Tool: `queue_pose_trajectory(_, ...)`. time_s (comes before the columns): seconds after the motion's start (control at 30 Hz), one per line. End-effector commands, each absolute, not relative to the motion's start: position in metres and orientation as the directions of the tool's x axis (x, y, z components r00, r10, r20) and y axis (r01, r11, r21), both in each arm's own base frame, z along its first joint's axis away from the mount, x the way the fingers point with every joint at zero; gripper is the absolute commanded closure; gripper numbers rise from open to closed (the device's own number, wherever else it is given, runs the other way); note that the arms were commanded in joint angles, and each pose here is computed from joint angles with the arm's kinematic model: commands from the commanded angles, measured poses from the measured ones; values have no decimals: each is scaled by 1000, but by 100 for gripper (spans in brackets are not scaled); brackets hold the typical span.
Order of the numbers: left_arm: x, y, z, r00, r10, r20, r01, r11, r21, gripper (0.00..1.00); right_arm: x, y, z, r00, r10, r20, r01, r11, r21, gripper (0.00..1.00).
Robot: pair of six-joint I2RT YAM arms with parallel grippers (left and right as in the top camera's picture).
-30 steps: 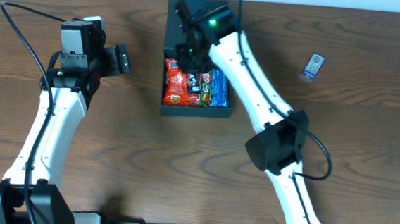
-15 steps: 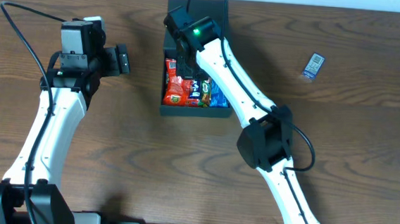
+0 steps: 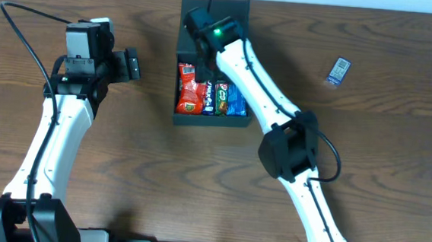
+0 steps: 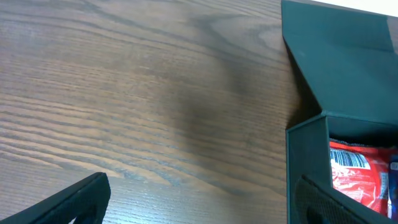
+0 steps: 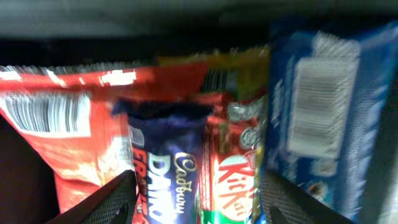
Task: Pack container
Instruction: 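Push the Dairy Milk bar down into the box and release, then move the right gripper to the small blue pack and grasp it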
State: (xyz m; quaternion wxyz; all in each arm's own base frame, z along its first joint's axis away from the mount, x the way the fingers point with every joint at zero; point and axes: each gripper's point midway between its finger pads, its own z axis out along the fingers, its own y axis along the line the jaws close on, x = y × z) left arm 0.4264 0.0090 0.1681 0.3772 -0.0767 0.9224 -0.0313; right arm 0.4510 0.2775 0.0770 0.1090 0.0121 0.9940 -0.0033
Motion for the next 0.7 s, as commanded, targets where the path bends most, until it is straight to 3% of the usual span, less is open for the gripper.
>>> queue_pose_trajectory(0.0,425,10,163,-714,-157,-682,-113,988,-108,4,481,245,169,-903,69,-424,60,998,34,30)
queue_pose_trajectory(0.07,425,10,163,-714,-157,-682,-113,988,-108,5,497,214,200,-848,81,-523,105,994,-17,21)
queue_pose_trajectory(0.2,425,10,163,-714,-157,-682,-113,988,-109,5,520,155,210,-824,86,-561,165,982,-92,18)
queue_pose_trajectory(0.5,425,10,163,-714,-157,-682,-113,988,-109,5,545,11,154,-850,331,-410,372,928,-21,12)
queue_pose_trajectory(0.67,425,10,163,-714,-158,-682,-113,988,-109,5,540,-34,109,-819,495,-291,510,860,28,12)
